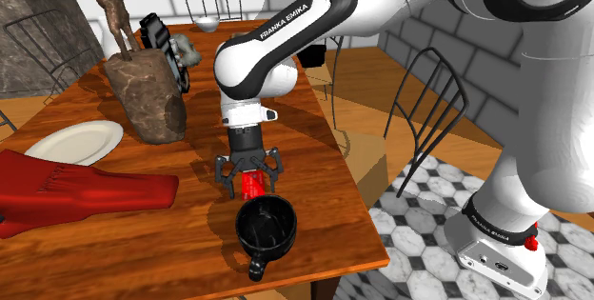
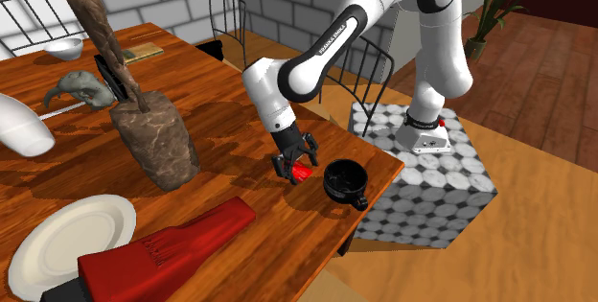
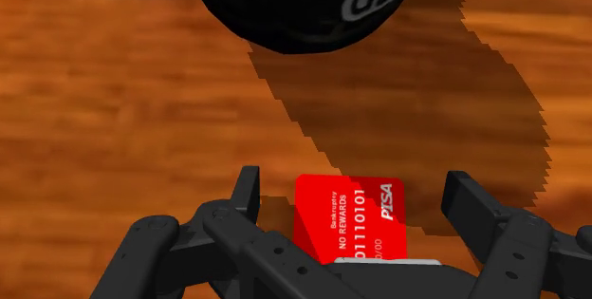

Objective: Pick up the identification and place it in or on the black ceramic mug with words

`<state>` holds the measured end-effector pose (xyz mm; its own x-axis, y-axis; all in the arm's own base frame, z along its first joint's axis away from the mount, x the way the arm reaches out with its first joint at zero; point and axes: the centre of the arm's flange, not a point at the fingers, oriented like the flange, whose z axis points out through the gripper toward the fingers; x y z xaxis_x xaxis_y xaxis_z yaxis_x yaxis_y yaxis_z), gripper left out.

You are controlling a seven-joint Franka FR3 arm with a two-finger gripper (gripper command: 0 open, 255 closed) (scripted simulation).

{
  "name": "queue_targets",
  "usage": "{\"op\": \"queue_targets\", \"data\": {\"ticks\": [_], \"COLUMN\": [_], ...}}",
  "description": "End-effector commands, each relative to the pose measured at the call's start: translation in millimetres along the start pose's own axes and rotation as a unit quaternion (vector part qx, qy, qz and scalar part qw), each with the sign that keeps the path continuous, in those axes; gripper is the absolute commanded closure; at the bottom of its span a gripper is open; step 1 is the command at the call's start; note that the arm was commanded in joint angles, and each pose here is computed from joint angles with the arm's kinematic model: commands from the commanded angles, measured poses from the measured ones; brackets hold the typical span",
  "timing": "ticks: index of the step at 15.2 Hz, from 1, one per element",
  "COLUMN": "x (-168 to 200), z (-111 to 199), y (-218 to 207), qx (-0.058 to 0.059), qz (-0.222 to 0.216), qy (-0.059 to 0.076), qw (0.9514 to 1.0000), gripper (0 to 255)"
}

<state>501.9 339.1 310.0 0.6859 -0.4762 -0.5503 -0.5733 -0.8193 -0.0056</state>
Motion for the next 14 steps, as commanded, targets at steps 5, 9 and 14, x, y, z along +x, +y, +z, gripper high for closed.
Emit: {"op": "queue_targets", "data": {"ticks": [5, 9, 14], "x": [0.2, 1.1, -5.8], "z": [0.2, 0.1, -8.7], "y": [-0.5, -1.3, 0.0], "qx": [0.0, 0.0, 0.0], "qz": [0.0, 0.0, 0.0], "qy": [0.0, 0.0, 0.0], "qw": [1.0, 1.0, 1.0], "gripper": [255, 255, 255]}}
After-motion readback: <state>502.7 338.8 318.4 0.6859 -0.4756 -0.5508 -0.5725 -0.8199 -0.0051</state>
